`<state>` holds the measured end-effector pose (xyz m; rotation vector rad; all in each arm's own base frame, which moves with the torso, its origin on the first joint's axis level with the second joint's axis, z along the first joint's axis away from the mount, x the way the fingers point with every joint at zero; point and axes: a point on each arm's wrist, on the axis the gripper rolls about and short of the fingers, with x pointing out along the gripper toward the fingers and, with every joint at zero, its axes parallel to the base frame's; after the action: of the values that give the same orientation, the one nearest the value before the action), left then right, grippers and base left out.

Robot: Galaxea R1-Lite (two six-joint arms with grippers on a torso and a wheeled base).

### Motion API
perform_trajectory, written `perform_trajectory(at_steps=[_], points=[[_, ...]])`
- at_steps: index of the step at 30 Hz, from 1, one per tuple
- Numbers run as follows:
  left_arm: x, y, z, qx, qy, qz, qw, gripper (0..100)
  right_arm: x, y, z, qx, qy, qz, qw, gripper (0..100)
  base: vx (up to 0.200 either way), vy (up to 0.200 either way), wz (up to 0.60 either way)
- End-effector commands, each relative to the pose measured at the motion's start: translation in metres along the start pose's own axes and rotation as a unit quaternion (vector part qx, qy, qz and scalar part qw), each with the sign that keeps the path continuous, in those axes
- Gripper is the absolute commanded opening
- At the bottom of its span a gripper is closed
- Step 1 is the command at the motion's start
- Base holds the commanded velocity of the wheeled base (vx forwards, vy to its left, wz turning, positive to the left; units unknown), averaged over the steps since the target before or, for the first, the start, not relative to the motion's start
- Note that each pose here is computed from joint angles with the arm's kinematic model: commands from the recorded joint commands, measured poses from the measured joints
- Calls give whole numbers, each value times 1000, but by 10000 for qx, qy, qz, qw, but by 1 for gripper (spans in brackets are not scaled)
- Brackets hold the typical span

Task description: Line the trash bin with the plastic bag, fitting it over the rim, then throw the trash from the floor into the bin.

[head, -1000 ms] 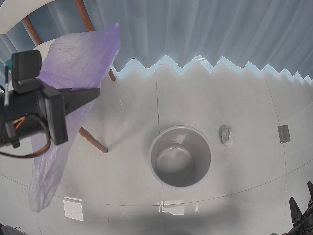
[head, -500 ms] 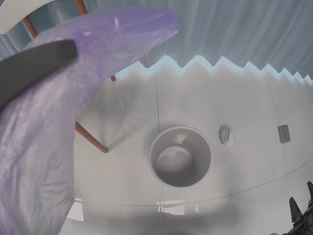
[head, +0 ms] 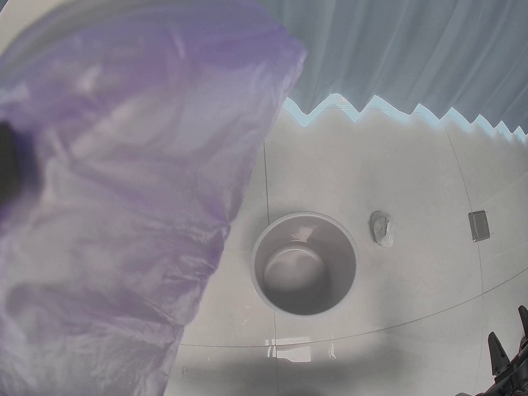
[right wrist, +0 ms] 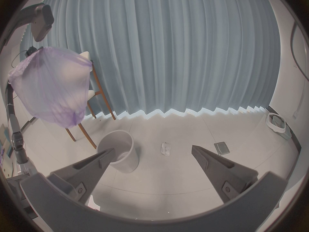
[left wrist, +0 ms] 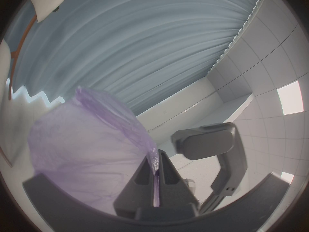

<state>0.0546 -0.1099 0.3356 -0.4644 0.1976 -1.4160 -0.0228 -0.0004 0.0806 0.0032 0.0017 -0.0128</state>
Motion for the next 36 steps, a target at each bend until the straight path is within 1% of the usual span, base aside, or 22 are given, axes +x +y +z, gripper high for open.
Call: perform_trajectory(at_steps=[1,4,6,8,9,10,12,15,18,19,21,23,25,28,30,33,34,36], points=[[19,32,-12,162,347,540,9978,0,0,0,-5,0,-9,2,10000,100,0,0,0],[21,51,-14,169,364,1005,9941,0,0,0,-5,-1,-1,2,10000,100,0,0,0],[20,56,-17,170,403,1072,9933,0,0,0,-5,0,-8,10,10000,100,0,0,0],[22,54,-21,398,524,612,9960,0,0,0,-5,-1,-1,2,10000,100,0,0,0],[23,54,-23,414,577,525,9961,0,0,0,-5,-1,-1,2,10000,100,0,0,0],[27,59,-34,378,782,363,9956,0,0,0,-5,-1,-1,2,10000,100,0,0,0],[35,71,-44,280,922,296,9949,0,0,0,-5,-1,-1,2,10000,100,0,0,0],[54,95,-49,302,846,404,9951,0,0,0,-5,-1,-1,2,10000,100,0,0,0],[65,116,-52,543,486,460,9963,0,0,0,-5,-1,-1,2,10000,100,0,0,0],[66,118,-52,565,454,453,9963,0,0,0,-5,-1,-1,2,10000,100,0,0,0],[73,138,-59,689,241,538,9959,0,0,0,-5,0,-9,2,10000,100,0,0,0],[75,148,-58,802,40,578,9951,0,0,0,-5,-1,-1,2,10000,100,0,0,0],[76,153,-57,889,-134,553,9944,0,0,0,-5,-1,-1,2,10000,100,0,0,0],[77,155,-58,847,-120,568,9947,0,0,0,-5,-1,-1,2,10000,100,0,0,0],[83,165,-65,784,-26,606,9951,0,0,0,-5,-1,-1,2,10000,100,0,0,0],[85,174,-71,725,62,691,9950,0,0,0,-5,-1,-1,2,10000,100,0,0,0],[85,174,-71,725,62,691,9950,0,0,0,-5,-1,-1,2,10000,100,0,0,0],[86,181,-80,614,209,745,9951,0,0,0,-5,-1,-1,2,10000,100,0,0,0]])
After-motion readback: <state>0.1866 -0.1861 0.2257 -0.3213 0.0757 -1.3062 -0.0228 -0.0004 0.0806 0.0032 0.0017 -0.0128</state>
